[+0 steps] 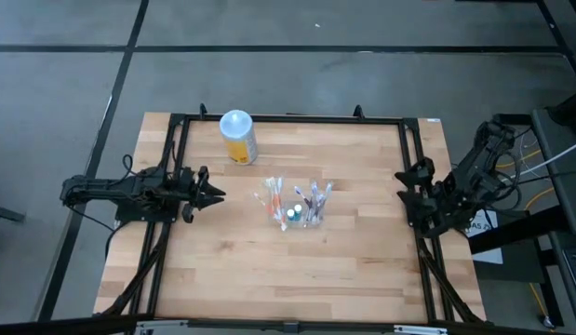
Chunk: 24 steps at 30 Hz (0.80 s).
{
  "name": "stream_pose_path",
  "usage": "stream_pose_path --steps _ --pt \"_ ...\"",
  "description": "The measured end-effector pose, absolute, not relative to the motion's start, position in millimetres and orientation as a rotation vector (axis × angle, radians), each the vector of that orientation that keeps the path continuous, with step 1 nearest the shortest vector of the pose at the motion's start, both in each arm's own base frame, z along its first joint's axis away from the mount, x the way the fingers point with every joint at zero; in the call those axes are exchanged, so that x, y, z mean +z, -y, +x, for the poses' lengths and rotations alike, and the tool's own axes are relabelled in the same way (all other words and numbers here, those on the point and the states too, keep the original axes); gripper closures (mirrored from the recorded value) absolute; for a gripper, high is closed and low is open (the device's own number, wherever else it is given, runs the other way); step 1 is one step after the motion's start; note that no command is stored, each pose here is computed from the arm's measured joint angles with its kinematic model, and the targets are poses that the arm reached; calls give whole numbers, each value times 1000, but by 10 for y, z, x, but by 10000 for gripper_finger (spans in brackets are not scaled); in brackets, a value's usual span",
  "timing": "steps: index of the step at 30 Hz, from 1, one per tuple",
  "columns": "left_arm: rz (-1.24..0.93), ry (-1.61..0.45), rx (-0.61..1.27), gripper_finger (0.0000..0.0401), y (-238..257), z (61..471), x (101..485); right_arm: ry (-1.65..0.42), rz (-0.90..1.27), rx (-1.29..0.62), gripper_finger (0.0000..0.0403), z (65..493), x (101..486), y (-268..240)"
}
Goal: Pick & Place toothbrushing station
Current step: Return to Home Position
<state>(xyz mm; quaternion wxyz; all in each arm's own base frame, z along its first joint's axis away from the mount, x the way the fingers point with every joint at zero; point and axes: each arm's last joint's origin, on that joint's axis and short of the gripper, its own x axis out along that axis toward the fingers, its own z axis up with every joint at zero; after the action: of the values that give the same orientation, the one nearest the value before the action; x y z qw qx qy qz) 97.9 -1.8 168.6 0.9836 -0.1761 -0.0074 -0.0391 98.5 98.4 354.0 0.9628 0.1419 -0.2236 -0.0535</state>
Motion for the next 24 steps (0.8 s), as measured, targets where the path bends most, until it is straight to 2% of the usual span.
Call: stream_pose_path --steps 6,11,17,24 --pt "-350 15 -79 315 18 979 1686 303 157 -182 163 1052 3405 -1043" --pt "-345 15 -78 315 18 979 1686 203 130 -206 163 1164 3243 -1068" --pt "-345 15 -78 315 18 979 1686 76 184 -17 163 1385 2996 -1054" --pt "-344 15 -78 315 18 979 1686 -20 142 160 163 1609 2855 -998"
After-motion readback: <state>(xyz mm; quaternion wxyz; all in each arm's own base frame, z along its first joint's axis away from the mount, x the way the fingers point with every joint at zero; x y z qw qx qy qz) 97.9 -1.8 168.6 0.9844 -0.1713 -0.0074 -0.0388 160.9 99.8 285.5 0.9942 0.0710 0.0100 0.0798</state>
